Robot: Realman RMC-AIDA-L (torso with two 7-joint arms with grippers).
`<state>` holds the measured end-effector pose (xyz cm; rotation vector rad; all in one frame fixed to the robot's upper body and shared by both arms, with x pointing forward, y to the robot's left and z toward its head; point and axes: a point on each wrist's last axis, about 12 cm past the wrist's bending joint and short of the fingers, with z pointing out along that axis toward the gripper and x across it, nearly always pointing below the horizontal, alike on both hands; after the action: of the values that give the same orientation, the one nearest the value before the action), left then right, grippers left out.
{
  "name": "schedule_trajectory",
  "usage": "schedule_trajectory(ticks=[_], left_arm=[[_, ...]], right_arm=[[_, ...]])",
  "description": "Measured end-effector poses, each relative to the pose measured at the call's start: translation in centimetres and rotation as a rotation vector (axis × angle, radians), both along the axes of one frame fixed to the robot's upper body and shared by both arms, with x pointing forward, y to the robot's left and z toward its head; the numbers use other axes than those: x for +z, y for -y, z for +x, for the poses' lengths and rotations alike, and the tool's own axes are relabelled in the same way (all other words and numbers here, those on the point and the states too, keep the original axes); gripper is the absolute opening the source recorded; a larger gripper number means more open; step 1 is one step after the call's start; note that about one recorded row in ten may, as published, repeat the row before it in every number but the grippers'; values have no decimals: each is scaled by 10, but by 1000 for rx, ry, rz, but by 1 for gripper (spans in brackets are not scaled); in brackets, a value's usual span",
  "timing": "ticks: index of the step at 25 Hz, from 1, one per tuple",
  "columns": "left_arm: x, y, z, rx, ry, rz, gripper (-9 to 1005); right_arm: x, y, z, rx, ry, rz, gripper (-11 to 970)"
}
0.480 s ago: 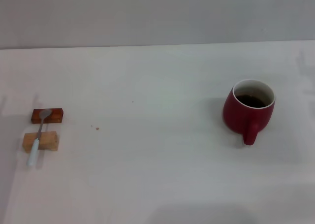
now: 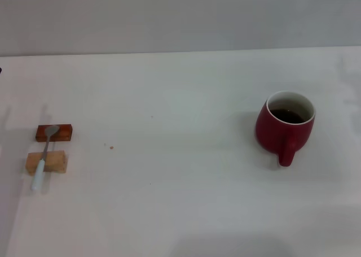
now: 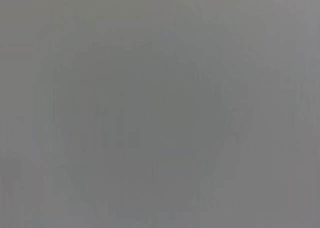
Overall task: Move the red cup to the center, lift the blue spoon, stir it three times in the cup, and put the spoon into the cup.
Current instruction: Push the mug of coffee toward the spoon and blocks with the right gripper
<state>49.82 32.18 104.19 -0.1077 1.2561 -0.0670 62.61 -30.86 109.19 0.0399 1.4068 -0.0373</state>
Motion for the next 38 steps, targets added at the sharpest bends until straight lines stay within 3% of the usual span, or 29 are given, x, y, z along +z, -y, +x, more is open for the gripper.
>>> schedule_trajectory(ticks=[19,31,35,38], left_arm=[[0,-1,0,5,-3,-2,842],[-1,-2,0,9,-10,-3,841],[-1,-2,1,8,-13,0,841],[-1,-2,1,6,-16,1,841]], right_arm=[[7,-9,7,26,15,-5,628],[-6,4,-5,-1,-24,-19,581],[-9,18,-10,-11,-41,16,428],[-9,35,-10,91,-122,20,299]])
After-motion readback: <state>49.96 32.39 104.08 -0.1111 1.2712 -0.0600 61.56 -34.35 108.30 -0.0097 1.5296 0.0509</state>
